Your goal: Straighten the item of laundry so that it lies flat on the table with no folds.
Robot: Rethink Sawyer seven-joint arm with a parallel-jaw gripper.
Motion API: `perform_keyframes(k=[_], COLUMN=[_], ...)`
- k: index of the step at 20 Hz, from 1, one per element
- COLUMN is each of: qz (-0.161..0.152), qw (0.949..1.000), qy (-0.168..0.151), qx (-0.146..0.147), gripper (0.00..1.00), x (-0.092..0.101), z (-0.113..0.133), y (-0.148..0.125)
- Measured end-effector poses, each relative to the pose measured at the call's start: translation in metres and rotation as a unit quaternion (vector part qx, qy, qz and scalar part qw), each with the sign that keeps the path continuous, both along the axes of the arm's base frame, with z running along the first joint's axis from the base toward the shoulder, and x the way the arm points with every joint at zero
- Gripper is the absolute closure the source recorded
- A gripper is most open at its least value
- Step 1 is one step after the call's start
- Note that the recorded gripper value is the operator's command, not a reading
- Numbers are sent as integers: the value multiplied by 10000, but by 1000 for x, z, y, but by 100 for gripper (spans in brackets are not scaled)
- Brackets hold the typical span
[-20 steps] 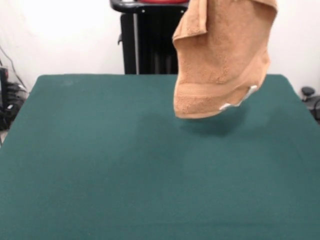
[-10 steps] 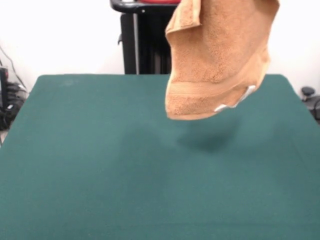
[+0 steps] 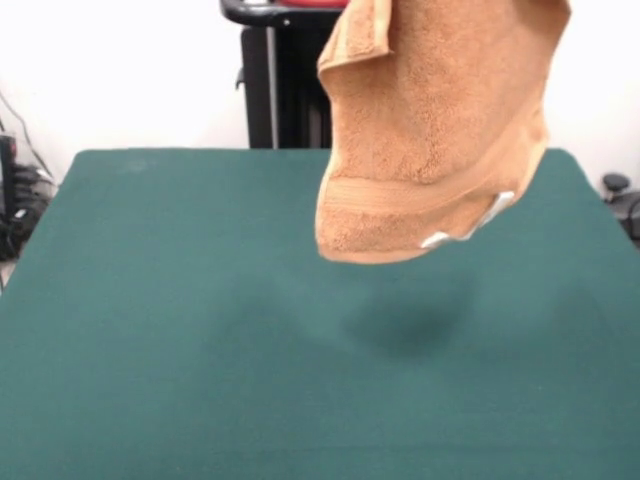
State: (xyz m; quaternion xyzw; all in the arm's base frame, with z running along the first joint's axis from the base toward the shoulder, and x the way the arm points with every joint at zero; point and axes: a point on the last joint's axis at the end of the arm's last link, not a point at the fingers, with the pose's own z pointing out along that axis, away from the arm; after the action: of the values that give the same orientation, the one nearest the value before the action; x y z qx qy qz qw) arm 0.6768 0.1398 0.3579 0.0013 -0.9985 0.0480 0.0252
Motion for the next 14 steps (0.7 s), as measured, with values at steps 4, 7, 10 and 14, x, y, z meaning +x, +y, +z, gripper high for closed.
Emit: perform_keyframes(k=[4,7,10,14], qz=[62,99,144,221], qw=[9999,9998,9995,9990], qy=[67,132,200,259], qx=[-76,-138,-198,-275], gripper=[100,100,100,100], x=[27,49,70,96], z=[-5,-11,-19,-35], y=[2,1,1,2])
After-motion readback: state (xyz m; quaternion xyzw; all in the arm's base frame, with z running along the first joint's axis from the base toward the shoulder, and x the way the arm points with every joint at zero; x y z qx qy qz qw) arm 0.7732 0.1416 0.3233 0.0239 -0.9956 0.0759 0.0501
